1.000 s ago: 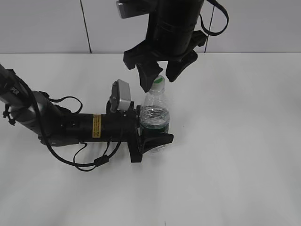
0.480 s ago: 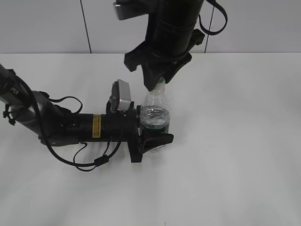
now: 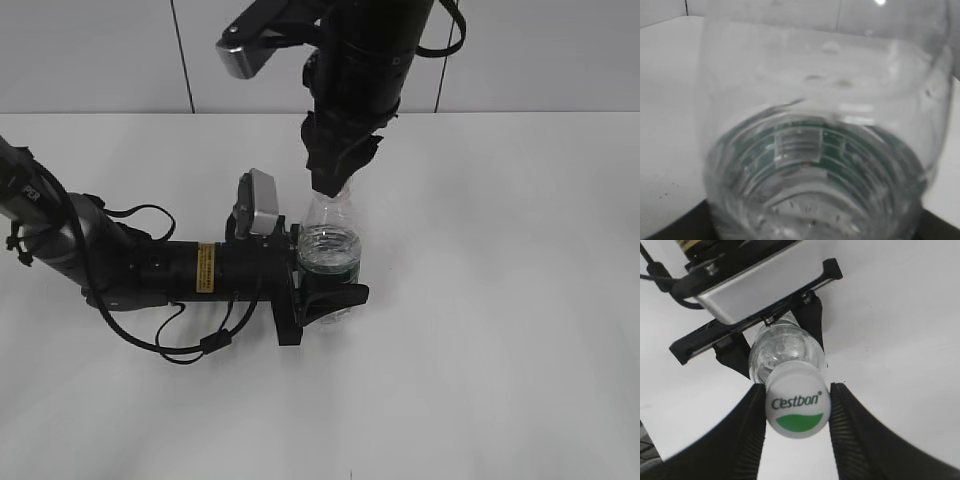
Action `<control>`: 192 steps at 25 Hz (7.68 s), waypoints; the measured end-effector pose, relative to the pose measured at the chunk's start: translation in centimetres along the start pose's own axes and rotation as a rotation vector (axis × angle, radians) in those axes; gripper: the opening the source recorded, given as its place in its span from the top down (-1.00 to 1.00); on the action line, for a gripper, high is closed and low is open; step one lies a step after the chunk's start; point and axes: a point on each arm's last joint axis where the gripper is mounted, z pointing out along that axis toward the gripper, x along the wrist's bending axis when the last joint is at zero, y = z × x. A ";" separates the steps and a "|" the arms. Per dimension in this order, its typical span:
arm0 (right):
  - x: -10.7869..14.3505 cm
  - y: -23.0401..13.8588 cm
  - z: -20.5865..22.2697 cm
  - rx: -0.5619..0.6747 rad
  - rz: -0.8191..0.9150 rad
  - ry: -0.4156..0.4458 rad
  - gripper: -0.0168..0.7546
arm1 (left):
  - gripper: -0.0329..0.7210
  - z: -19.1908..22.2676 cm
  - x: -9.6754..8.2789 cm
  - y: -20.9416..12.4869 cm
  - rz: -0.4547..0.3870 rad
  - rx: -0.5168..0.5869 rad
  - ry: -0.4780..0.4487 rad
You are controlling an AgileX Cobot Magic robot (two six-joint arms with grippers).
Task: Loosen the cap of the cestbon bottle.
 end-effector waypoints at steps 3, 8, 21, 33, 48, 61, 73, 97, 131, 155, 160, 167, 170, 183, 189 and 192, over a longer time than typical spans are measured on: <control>0.0 0.0 -0.1 -0.003 -0.159 0.000 0.20 | -0.17 0.0 0.0 0.0 0.003 0.000 -0.001; 0.1 0.0 -0.4 -0.008 -0.414 -0.005 0.20 | -0.17 0.0 0.0 0.0 0.003 0.001 -0.002; 0.1 -0.1 -1.4 -0.012 -0.814 -0.030 0.20 | -0.17 0.0 0.0 0.0 0.001 0.000 -0.001; 1.2 -1.1 -8.4 -0.127 -0.394 -0.142 0.20 | -0.17 0.0 0.0 0.0 0.000 0.000 -0.001; -8.9 -12.5 -12.2 -0.126 0.618 -0.297 0.20 | -0.17 0.0 0.1 0.1 -0.008 -0.006 0.015; -12.6 -21.6 -3.4 0.031 0.904 -0.235 0.20 | -0.17 0.0 0.2 0.1 -0.011 -0.007 0.018; -14.2 -23.2 6.6 0.066 0.930 -0.186 0.20 | -0.17 0.0 0.2 0.1 -0.014 -0.010 0.023; -14.8 -24.1 11.7 0.082 0.934 -0.174 0.20 | -0.17 0.0 0.8 0.0 -0.015 -0.034 0.086; -14.5 -23.4 9.8 0.040 0.973 -0.154 -0.43 | -0.22 0.0 0.8 0.0 -0.031 -0.036 0.091; -14.3 -23.4 9.4 0.051 0.972 -0.141 -0.43 | -0.67 -0.2 0.9 1.6 -0.142 -0.062 0.092; -14.3 -23.4 9.4 0.051 0.971 -0.141 -0.43 | -0.66 -0.6 0.9 4.5 -0.083 -0.098 0.088; -14.3 -23.4 9.4 0.050 0.970 -0.140 -0.43 | -0.66 -1.4 0.5 8.7 -0.044 -0.152 0.082; -14.3 -23.4 9.4 0.050 0.969 -0.140 -0.43 | -0.66 -1.9 0.2 10.6 -0.029 -0.177 0.079; -14.2 -22.6 6.1 -0.006 0.968 -0.167 -0.43 | -0.66 -4.4 -1.6 18.6 0.047 -0.236 0.139; -13.4 -22.0 2.8 -0.030 0.961 -0.179 -0.43 | -0.66 -6.5 -0.7 21.5 0.015 -0.172 0.432; -13.0 -21.7 1.3 -0.046 0.963 -0.174 -0.43 | -0.66 -8.1 -0.1 22.4 -0.075 -0.140 0.627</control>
